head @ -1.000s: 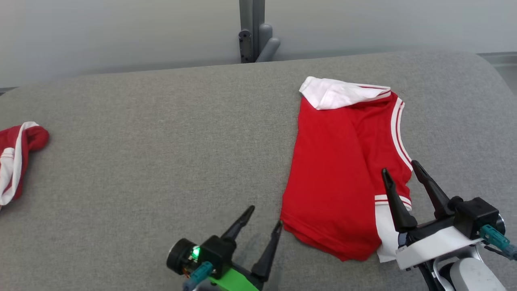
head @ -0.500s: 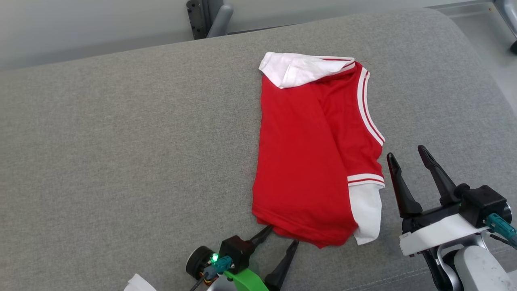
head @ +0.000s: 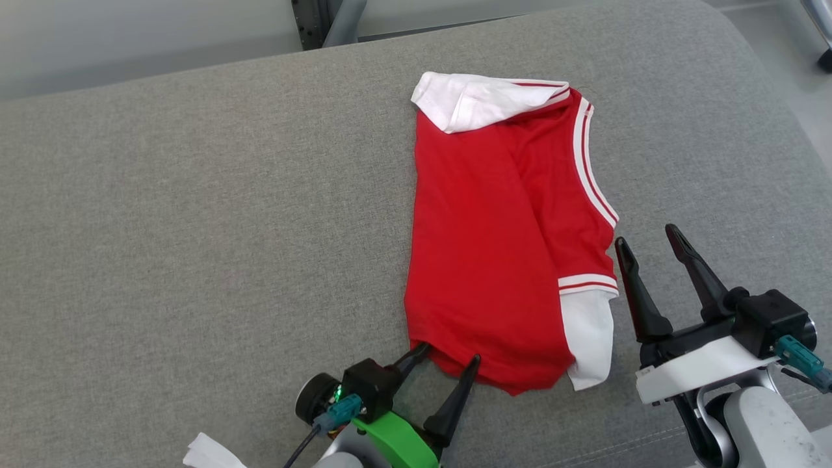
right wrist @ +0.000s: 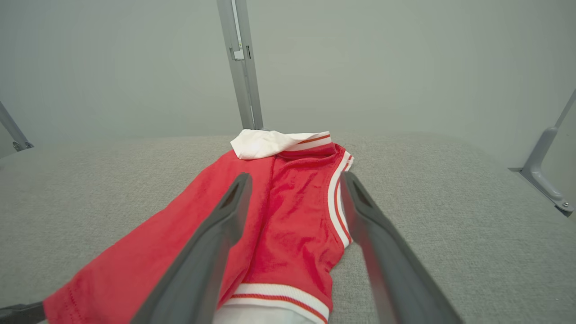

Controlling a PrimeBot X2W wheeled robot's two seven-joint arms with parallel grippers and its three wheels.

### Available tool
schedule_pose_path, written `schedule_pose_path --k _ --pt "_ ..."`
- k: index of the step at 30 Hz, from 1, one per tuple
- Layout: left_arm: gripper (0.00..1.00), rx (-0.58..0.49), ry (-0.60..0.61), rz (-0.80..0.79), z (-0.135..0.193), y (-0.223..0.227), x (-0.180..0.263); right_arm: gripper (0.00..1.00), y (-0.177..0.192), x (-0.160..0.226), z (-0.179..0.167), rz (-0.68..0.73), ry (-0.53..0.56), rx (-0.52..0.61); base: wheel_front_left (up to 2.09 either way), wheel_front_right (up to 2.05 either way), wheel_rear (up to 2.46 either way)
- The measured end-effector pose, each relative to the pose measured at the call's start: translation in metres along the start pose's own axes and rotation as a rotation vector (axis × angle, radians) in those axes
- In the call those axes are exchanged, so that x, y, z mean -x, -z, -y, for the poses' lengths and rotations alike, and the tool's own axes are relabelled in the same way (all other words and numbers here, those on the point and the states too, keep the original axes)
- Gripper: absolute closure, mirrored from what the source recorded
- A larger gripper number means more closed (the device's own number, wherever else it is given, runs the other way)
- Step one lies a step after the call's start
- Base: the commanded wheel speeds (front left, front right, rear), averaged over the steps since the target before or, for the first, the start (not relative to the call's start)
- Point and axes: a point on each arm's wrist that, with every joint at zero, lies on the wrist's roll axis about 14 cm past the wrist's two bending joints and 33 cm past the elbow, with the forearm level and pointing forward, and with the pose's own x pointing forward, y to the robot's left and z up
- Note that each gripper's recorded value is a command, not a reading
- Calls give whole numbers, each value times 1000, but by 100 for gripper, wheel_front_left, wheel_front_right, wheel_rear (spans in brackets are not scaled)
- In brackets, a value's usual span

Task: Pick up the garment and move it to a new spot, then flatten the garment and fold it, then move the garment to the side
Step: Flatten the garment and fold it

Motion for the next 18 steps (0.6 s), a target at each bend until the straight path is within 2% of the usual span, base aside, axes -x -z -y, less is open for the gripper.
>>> schedule_pose_path --k 3,4,6,7,11,18 --pt "0 8 -2 24 0 -7 -1 0 2 1 0 -8 1 -1 0 0 0" --pt "10 13 -10 25 -2 -7 0 0 3 1 1 -9 3 0 0 0 0" --pt "97 15 -19 22 -4 -5 0 0 4 1 1 -12 4 -1 0 0 0" --pt "100 17 -28 20 -7 -4 1 0 4 1 1 -14 5 -1 0 0 0" --pt "100 31 -55 38 -16 -10 -1 0 5 0 2 -14 8 -4 0 0 0" --pt "100 -49 -199 294 -68 -98 11 0 2 -3 3 0 21 -16 0 0 0"
